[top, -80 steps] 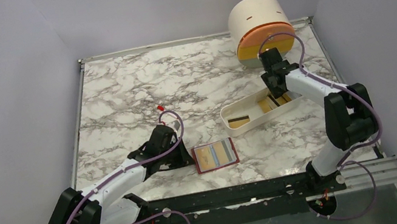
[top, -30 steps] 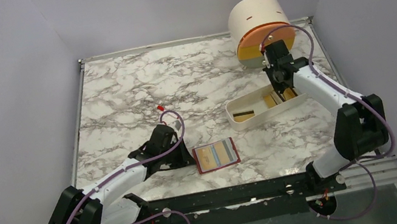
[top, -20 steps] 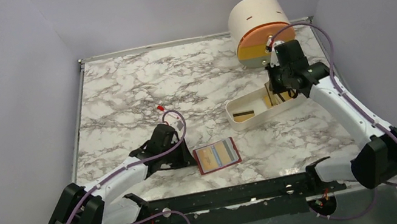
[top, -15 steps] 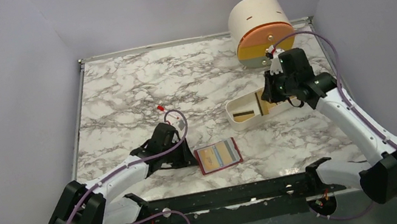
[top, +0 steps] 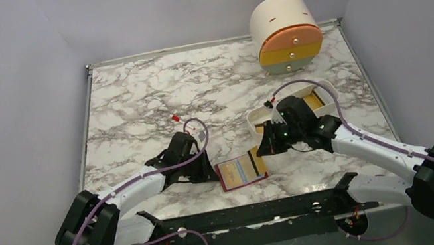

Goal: Put the credit cards into the card holder
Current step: Pick up the credit card from the storage box.

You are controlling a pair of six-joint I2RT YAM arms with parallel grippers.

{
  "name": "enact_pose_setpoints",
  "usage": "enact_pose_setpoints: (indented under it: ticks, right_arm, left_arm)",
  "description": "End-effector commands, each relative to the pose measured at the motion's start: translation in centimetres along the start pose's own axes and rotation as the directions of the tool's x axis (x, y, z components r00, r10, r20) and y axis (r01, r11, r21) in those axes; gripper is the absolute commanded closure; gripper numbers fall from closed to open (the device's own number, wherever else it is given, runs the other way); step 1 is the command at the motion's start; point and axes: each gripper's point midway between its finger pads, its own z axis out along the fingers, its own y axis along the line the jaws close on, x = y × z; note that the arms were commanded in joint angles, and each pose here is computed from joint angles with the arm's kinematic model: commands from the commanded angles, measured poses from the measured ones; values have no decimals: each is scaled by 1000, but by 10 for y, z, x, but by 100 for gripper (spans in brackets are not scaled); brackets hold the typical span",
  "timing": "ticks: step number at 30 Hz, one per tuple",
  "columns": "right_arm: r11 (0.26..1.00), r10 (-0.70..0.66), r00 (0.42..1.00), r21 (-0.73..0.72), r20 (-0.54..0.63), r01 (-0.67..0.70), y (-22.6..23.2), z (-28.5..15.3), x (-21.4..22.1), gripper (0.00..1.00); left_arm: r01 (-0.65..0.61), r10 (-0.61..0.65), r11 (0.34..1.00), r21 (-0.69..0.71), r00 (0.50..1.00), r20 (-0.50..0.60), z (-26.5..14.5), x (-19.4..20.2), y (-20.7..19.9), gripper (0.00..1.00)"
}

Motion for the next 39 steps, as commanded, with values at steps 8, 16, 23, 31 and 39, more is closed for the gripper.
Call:
enact_pose_setpoints:
  ticks: [8, 16, 23, 31, 39]
  right_arm:
    - [994, 63, 997, -89, 36, -59, 19, 31, -7, 99]
    - [990, 92, 994, -118, 63, -84, 26, 29, -5, 99]
    - [957, 150, 977, -269, 151, -105, 51, 10, -16, 99]
    - [869, 179, 972, -489, 155, -82, 87, -7, -18, 99]
    - [837, 197, 970, -540, 142, -91, 94, -10, -18, 99]
  left_arm:
    - [4, 0, 998, -67, 999, 53, -7, -13, 2, 96]
    - [54, -43, 996, -65, 987, 156, -30, -34, -15, 59]
    - [23, -55, 989, 146, 974, 221, -58, -49, -69, 44]
    - [52, -176, 856, 514, 965, 196, -81, -49, -130, 45]
    - [60, -195, 833, 551, 962, 190, -80, -48, -131, 46]
